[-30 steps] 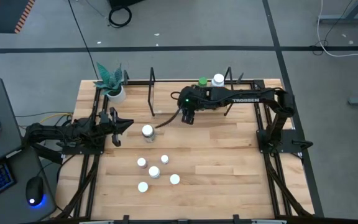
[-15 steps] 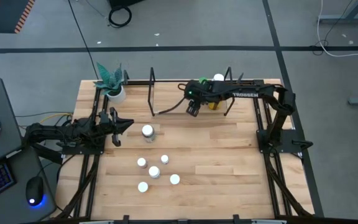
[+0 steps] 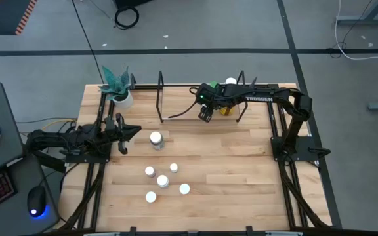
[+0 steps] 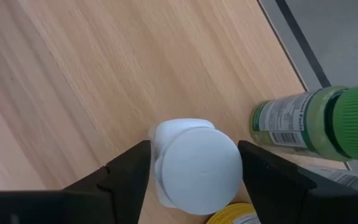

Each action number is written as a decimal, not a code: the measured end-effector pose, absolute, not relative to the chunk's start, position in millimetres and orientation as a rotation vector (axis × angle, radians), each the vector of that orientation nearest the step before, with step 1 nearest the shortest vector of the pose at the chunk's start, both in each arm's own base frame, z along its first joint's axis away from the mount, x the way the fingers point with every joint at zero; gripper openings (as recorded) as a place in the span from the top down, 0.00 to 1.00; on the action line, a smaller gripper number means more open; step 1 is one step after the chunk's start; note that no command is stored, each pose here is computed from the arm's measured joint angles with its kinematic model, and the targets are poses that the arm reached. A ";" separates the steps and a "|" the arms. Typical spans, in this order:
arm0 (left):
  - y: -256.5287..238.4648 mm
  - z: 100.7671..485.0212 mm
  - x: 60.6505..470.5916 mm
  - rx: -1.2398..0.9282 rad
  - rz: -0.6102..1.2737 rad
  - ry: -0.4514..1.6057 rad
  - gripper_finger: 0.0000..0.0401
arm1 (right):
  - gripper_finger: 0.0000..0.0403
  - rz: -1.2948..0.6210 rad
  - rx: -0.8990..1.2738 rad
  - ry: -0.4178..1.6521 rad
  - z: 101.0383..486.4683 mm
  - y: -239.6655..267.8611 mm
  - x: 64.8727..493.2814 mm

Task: Pick and place medicine bottles onto shelf by color
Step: Put the white medicine bottle on the shelf, then put the green white medicine bottle on the shelf

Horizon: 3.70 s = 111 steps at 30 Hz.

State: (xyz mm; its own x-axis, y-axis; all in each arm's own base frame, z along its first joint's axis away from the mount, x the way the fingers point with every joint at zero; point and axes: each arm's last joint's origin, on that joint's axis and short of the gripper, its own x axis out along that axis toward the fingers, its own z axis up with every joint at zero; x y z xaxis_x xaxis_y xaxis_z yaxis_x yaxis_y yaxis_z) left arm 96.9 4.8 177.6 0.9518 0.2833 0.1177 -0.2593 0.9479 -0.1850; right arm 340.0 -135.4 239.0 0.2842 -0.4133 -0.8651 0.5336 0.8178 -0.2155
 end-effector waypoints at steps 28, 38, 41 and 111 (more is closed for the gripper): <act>4.8 177.7 96.9 -0.169 0.277 -0.144 0.92 | 0.23 -0.629 0.015 1.073 258.2 -136.2 347.3; 4.8 177.6 96.9 -0.169 0.277 -0.144 0.91 | 0.23 -0.630 -0.173 0.995 265.0 -124.2 361.5; 4.8 177.6 96.9 -0.169 0.277 -0.144 0.91 | 0.23 -0.655 -0.212 1.012 257.6 -121.7 360.6; 4.8 177.6 96.9 -0.169 0.277 -0.144 0.92 | 0.23 -0.249 -0.282 1.113 238.0 -63.5 365.6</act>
